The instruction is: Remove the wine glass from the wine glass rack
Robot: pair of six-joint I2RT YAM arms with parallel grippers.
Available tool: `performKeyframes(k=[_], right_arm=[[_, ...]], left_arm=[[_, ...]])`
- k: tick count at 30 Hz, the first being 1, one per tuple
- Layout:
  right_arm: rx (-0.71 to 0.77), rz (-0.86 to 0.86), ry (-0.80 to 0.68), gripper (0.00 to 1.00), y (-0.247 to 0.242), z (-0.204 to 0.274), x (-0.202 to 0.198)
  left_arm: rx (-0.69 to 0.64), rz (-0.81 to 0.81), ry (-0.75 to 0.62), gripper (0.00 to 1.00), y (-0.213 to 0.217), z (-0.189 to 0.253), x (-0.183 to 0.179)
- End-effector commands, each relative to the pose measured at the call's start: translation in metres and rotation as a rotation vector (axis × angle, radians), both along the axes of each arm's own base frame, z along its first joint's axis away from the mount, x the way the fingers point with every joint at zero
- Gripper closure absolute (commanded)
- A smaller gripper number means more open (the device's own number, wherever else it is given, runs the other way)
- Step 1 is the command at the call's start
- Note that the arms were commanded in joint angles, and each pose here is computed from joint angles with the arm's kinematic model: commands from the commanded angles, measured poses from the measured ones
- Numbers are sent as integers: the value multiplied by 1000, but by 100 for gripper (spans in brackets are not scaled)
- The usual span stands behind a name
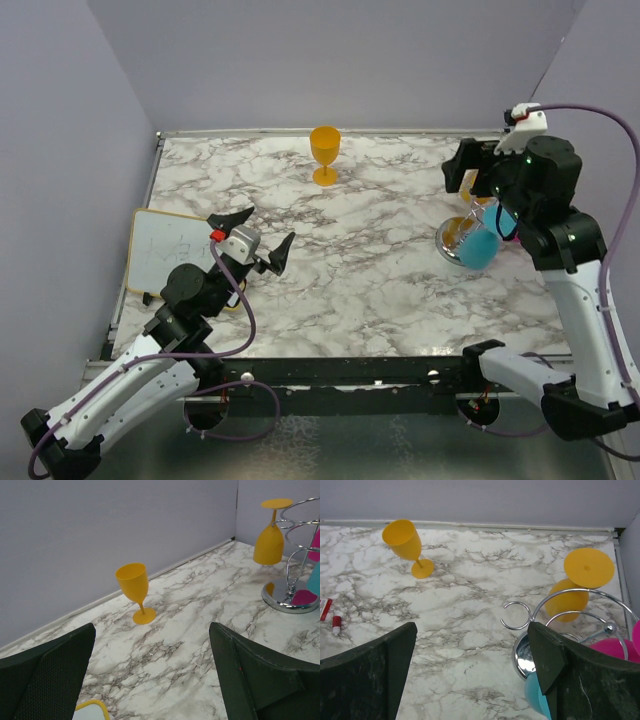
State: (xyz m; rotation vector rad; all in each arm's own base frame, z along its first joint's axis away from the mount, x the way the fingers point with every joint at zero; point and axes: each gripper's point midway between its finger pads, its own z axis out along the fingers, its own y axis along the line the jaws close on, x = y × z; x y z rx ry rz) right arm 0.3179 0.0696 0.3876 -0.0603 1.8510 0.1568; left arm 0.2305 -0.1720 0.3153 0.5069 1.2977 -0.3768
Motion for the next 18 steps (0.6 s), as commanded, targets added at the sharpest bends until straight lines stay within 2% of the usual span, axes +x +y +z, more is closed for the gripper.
performKeyframes(k=[1, 10, 18], right_arm=[[-26, 44, -40, 5, -6, 18, -36], [-118, -199, -27, 0, -64, 8, -80], [-128, -414, 104, 1, -97, -33, -98]], left_arm=[[-23, 15, -27, 0, 4, 8, -1], [-24, 18, -29, 0, 4, 7, -2], [-15, 17, -24, 0, 3, 5, -1]])
